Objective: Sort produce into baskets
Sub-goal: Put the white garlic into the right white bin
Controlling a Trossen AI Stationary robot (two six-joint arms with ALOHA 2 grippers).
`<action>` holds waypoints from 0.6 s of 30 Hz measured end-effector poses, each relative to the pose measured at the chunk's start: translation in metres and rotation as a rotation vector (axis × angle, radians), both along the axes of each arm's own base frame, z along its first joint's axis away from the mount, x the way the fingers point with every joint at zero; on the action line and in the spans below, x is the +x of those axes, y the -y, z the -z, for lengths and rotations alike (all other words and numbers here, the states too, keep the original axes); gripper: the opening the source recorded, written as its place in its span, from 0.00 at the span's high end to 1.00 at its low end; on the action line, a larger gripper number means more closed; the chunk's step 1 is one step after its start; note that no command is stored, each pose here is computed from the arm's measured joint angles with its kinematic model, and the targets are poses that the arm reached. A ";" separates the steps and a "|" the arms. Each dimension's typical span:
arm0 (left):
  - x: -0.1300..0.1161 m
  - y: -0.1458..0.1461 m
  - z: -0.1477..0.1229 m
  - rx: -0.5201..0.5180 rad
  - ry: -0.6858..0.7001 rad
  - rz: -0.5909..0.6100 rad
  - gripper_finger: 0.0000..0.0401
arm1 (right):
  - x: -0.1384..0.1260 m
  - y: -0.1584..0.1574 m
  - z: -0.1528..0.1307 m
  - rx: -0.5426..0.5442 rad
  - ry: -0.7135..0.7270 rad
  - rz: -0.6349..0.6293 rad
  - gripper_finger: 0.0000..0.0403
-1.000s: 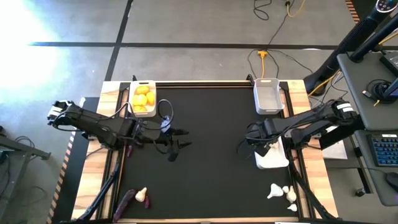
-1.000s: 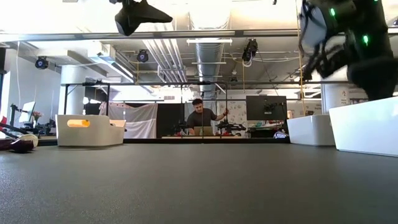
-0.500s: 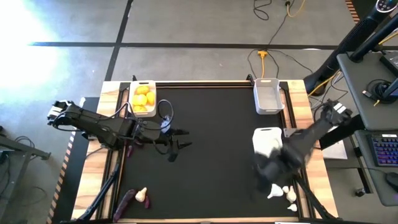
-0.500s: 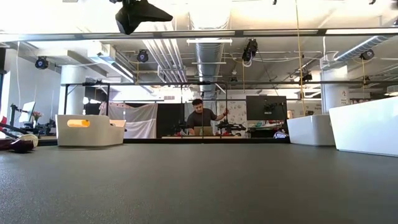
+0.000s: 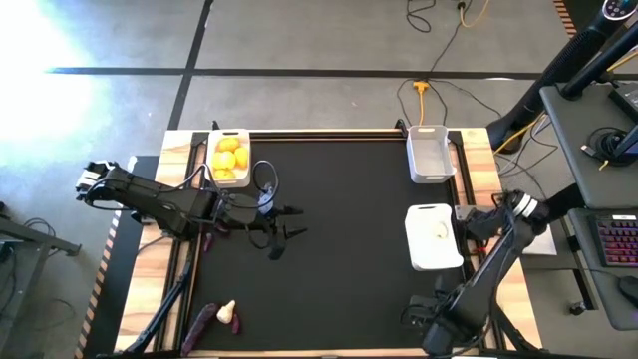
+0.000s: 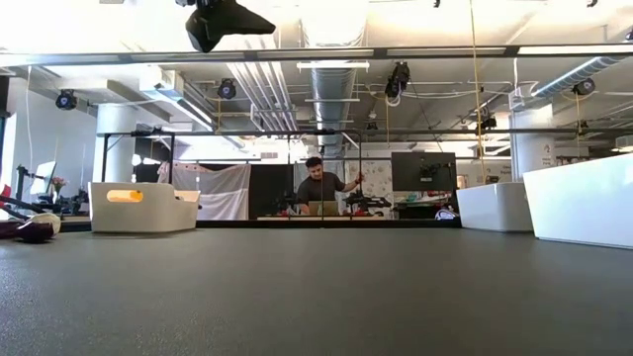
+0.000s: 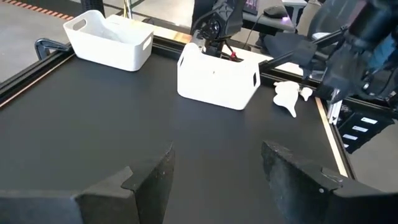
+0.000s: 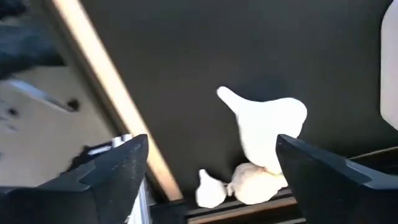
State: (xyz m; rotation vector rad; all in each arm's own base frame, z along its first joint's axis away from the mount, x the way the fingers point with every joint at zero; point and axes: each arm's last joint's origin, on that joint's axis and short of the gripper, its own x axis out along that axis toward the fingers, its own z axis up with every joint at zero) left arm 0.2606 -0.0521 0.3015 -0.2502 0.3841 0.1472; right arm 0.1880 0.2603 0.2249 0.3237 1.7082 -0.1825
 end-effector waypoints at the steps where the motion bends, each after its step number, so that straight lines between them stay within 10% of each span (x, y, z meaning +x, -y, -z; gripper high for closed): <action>1: 0.000 0.000 0.000 -0.003 0.000 -0.001 0.44 | -0.001 0.000 0.004 -0.020 -0.030 -0.010 0.11; 18: -0.001 0.001 0.002 -0.031 -0.018 -0.012 0.44 | -0.018 0.011 0.048 -0.102 -0.122 -0.174 0.17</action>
